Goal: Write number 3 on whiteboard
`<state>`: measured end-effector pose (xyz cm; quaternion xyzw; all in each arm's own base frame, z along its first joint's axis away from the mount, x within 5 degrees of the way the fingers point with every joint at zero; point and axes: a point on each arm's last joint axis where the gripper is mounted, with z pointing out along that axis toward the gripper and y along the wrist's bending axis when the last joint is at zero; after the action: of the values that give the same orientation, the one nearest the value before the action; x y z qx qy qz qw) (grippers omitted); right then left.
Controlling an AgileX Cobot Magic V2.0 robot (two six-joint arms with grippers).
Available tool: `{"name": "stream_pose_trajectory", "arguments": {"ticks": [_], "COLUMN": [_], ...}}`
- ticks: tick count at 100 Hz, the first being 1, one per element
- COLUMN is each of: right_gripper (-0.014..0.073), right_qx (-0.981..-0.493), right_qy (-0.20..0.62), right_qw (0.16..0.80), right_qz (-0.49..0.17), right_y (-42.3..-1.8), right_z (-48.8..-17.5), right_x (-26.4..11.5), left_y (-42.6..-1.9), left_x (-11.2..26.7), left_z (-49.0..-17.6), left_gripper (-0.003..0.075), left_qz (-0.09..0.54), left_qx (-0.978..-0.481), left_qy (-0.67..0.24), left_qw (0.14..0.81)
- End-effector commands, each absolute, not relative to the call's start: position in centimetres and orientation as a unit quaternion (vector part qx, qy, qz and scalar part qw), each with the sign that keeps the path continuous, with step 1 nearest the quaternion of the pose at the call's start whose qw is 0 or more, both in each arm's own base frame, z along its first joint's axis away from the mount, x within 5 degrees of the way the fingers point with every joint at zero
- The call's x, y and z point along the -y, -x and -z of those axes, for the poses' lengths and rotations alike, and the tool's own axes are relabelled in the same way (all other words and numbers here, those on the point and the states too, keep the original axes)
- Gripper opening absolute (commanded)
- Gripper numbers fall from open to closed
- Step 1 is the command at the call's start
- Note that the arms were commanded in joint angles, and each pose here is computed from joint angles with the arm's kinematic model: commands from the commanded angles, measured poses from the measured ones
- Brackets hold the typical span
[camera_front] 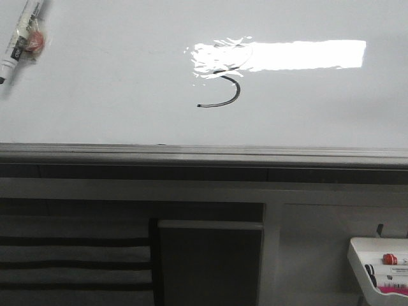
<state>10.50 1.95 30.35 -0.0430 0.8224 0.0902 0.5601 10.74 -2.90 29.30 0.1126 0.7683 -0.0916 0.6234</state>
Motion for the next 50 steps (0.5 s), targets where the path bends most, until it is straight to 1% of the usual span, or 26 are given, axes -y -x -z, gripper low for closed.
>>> {"name": "stream_pose_trajectory", "arguments": {"ticks": [1,10,38,50], "right_gripper": [-0.0079,-0.0079,-0.0079,-0.0079], "right_qx": [-0.791,-0.791,-0.791,-0.792], "right_qy": [0.034,0.034,0.034,0.034], "right_qw": [0.606,0.605,0.605,0.604], "right_qz": [-0.084,-0.085,-0.085,-0.085], "right_y": [-10.7,-10.7,-10.7,-10.7], "right_z": [-32.0,-31.9,-31.9,-31.9], "right_x": [-1.7,-1.7,-1.7,-1.7], "left_y": [-10.9,-10.9,-11.0,-9.5], "left_x": [2.6,2.6,2.6,2.2], "left_z": [-30.8,-30.8,-30.8,-30.4], "left_gripper": [0.0068,-0.0021,-0.0019,-0.0019], "left_qz": [0.103,0.103,0.103,0.099], "left_qx": [-0.744,-0.744,-0.744,-0.727], "left_qy": [-0.073,-0.073,-0.073,-0.066], "left_qw": [0.656,0.656,0.656,0.676]}}
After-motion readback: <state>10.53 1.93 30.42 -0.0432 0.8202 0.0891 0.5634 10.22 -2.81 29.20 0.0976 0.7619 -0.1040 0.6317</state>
